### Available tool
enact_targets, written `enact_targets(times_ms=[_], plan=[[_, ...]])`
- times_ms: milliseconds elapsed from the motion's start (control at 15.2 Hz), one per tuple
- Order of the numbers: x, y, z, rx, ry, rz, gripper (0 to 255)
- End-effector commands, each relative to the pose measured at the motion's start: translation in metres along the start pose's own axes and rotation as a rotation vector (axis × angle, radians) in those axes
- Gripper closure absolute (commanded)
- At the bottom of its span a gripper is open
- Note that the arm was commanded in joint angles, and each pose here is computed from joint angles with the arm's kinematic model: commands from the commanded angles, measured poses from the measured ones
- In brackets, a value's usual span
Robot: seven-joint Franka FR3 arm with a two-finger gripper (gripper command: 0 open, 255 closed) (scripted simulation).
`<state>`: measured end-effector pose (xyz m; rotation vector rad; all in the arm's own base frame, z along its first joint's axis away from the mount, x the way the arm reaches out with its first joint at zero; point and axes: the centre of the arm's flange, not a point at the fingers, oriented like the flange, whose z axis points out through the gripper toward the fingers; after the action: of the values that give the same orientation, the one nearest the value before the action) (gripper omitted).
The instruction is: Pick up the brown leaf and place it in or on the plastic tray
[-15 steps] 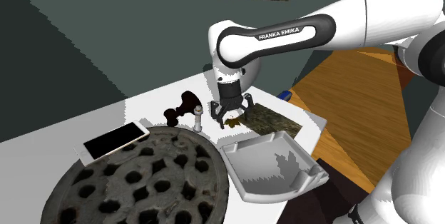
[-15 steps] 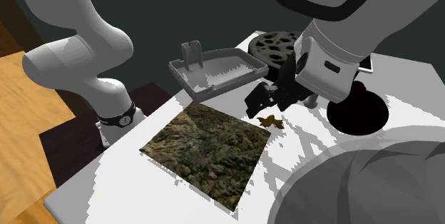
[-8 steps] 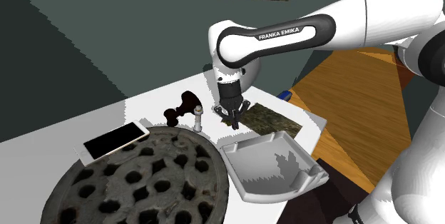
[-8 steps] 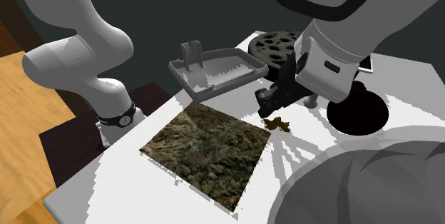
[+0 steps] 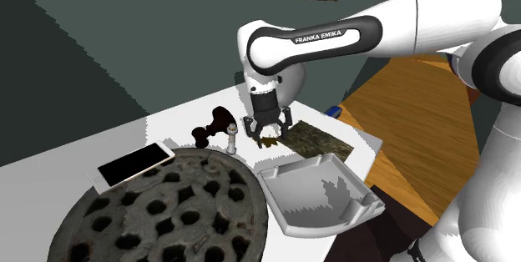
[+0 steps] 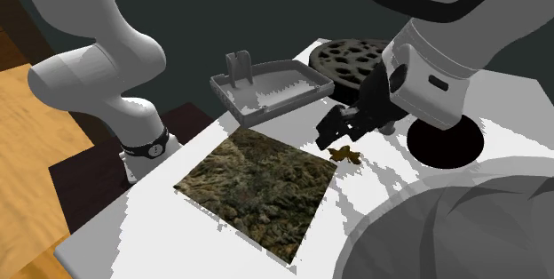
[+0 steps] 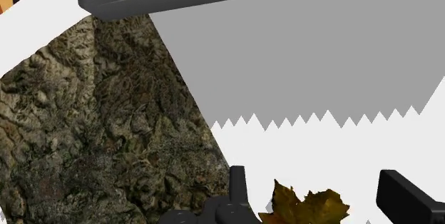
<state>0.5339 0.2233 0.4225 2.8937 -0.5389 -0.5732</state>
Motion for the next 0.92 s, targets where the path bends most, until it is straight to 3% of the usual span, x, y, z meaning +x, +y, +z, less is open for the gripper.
enact_targets(times_ms=[0,198,858], plan=[[0.015,-0.013,-0.019,-0.049,-0.007,-0.045,0],[0.039,-0.039,-0.046,-0.128,-0.019,-0.123,0],[0.040,-0.036,-0.009,-0.134,-0.019,-0.129,0]])
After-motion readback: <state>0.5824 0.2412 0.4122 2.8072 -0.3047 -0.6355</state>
